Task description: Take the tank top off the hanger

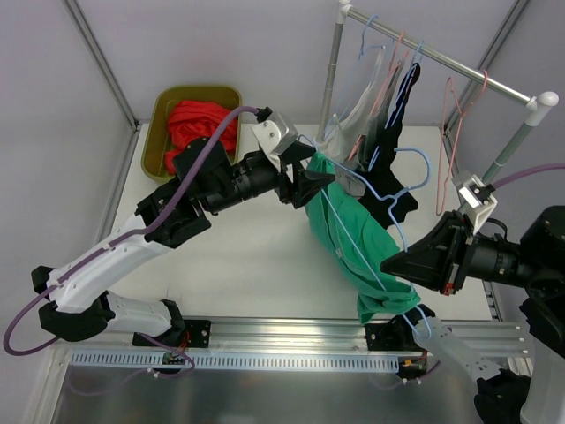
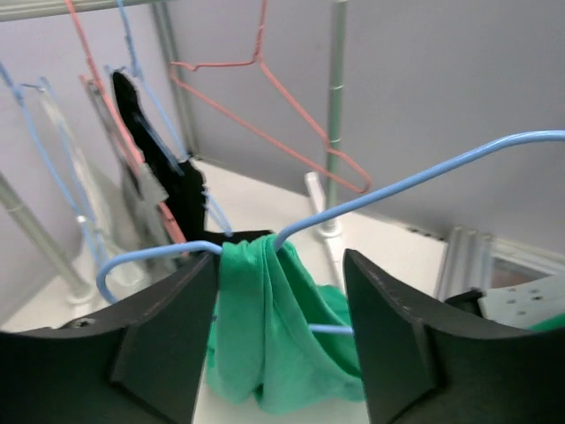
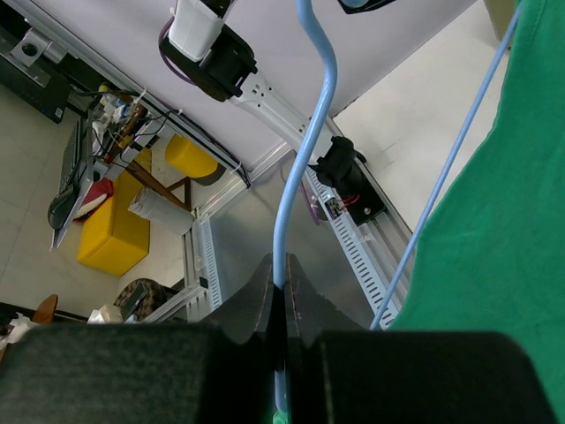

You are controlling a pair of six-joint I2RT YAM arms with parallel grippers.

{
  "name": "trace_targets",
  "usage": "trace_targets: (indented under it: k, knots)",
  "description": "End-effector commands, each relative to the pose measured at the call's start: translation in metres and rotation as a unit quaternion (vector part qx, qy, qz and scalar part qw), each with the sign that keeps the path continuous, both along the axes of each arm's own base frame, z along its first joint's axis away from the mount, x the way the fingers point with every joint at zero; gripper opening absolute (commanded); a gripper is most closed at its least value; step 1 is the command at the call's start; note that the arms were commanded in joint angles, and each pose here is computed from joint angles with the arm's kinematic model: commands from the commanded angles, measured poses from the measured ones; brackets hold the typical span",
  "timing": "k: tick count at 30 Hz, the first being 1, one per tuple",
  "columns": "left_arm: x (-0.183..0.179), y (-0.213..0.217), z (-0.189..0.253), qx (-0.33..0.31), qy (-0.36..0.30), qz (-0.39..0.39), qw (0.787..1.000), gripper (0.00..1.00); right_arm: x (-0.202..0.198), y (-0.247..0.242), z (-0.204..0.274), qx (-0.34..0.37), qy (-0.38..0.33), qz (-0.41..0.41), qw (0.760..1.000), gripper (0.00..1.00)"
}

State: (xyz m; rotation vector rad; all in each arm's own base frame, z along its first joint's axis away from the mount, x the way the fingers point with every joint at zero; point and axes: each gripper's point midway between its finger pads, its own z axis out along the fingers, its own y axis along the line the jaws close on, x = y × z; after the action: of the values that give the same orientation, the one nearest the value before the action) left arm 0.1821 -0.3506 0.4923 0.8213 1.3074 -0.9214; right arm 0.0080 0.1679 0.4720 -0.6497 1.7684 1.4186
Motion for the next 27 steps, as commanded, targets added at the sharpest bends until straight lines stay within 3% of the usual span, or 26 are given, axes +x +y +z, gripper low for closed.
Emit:
trace_targets:
  k: [1, 3, 4, 5, 6, 8, 12, 14, 16, 17, 21, 26, 27]
  knots:
    - [0.012, 0.003, 0.014, -0.012, -0.041, 0.035, 0.998, 0.56, -0.005, 0.001, 0.015, 0.011, -0.048, 0.026, 0.998, 0.0]
    - [0.019, 0.004, 0.007, -0.003, -0.041, 0.052, 0.998, 0.41, -0.003, 0.001, 0.015, 0.008, -0.057, 0.023, 0.998, 0.0]
    - [0.021, 0.006, 0.006, -0.003, -0.04, 0.061, 0.997, 0.28, -0.001, 0.001, 0.013, 0.006, -0.059, 0.016, 0.998, 0.0]
    - [0.021, 0.007, 0.002, 0.001, -0.039, 0.061, 0.997, 0.27, 0.0, 0.0, 0.012, 0.005, -0.062, 0.013, 0.998, 0.0]
    - [0.019, 0.012, 0.005, -0.003, -0.042, 0.063, 0.997, 0.28, 0.002, -0.001, 0.011, 0.003, -0.068, 0.006, 0.998, 0.0]
    - [0.016, 0.014, -0.001, 0.002, -0.043, 0.058, 0.997, 0.62, 0.005, 0.0, 0.007, -0.002, -0.064, 0.003, 0.998, 0.0]
    - [0.012, 0.017, -0.003, 0.001, -0.047, 0.053, 0.997, 0.6, 0.011, 0.002, 0.004, -0.006, -0.06, 0.004, 0.998, 0.0]
    - [0.013, 0.016, -0.004, 0.002, -0.046, 0.054, 0.997, 0.52, 0.013, 0.003, 0.004, -0.007, -0.06, 0.004, 0.998, 0.0]
    - [0.014, 0.013, -0.003, 0.001, -0.045, 0.052, 0.998, 0.5, 0.013, 0.003, 0.005, -0.006, -0.062, 0.006, 0.998, 0.0]
    - [0.014, 0.011, -0.003, 0.001, -0.045, 0.051, 0.998, 0.43, 0.011, 0.003, 0.006, -0.004, -0.063, 0.008, 0.998, 0.0]
    - [0.019, 0.004, -0.005, 0.005, -0.042, 0.053, 0.998, 0.4, 0.007, 0.003, 0.008, 0.0, -0.066, 0.013, 0.998, 0.0]
    - [0.03, 0.005, -0.007, 0.007, -0.037, 0.08, 0.996, 0.16, 0.007, 0.003, 0.005, -0.003, -0.065, 0.015, 0.998, 0.0]
    - [0.032, 0.005, -0.007, 0.006, -0.037, 0.085, 0.996, 0.03, 0.009, 0.003, 0.002, -0.004, -0.061, 0.014, 0.998, 0.0]
